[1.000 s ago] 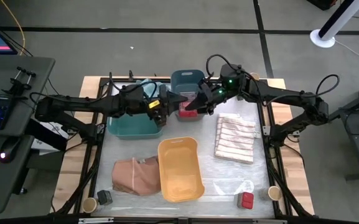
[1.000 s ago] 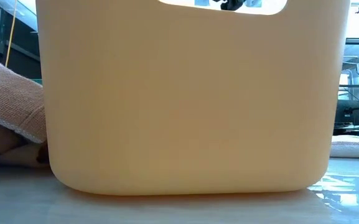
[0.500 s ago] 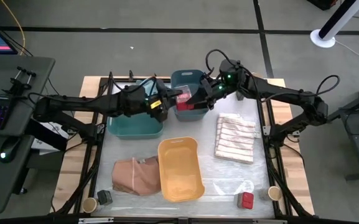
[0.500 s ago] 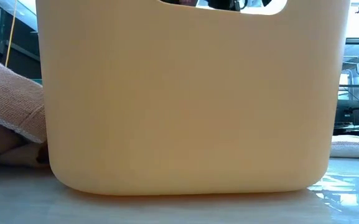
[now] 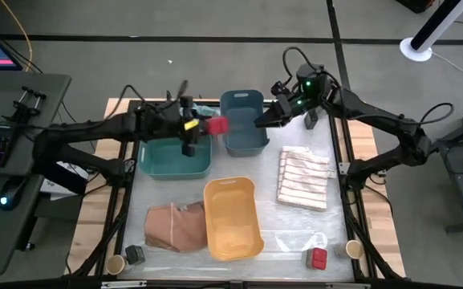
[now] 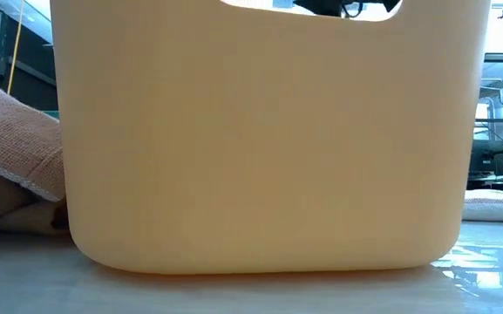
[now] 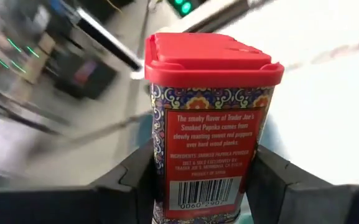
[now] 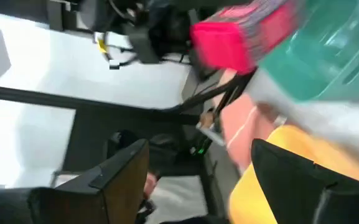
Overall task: Sort spices by type
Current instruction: Put the top red seasoning can into the green bin
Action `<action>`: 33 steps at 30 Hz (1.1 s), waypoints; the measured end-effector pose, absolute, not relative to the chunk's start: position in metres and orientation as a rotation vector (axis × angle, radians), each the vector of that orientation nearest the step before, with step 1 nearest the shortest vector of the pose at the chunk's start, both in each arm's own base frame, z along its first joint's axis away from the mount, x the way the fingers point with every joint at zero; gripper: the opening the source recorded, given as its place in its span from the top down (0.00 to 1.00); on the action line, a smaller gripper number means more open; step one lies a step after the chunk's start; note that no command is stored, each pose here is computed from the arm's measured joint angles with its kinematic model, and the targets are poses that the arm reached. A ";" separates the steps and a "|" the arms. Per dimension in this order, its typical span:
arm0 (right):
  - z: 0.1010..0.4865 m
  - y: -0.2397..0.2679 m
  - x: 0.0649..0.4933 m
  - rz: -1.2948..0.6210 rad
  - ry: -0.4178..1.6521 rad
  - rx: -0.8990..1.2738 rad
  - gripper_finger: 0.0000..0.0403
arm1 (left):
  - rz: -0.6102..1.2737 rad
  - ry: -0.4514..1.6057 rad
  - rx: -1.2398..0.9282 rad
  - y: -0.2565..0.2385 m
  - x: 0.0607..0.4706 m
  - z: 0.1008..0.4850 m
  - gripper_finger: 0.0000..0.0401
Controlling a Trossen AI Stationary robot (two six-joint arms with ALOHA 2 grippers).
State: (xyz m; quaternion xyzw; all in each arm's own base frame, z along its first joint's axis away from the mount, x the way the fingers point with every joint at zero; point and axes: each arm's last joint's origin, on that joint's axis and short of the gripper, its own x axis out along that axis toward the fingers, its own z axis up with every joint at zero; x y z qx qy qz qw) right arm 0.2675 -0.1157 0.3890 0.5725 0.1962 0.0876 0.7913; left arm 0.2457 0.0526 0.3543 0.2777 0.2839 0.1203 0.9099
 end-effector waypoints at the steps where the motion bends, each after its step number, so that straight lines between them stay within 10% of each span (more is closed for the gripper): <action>1: 0.388 -0.117 0.267 0.172 0.415 1.212 0.31 | 0.253 0.567 0.467 0.055 0.240 0.356 0.60; 15: 0.370 -0.126 0.257 -0.078 0.472 0.958 0.31 | 0.601 0.217 -0.396 0.034 0.158 0.283 0.60; 33: 0.366 -0.130 0.256 -0.229 0.475 0.874 0.31 | 1.057 0.228 -0.595 0.010 0.196 0.197 0.60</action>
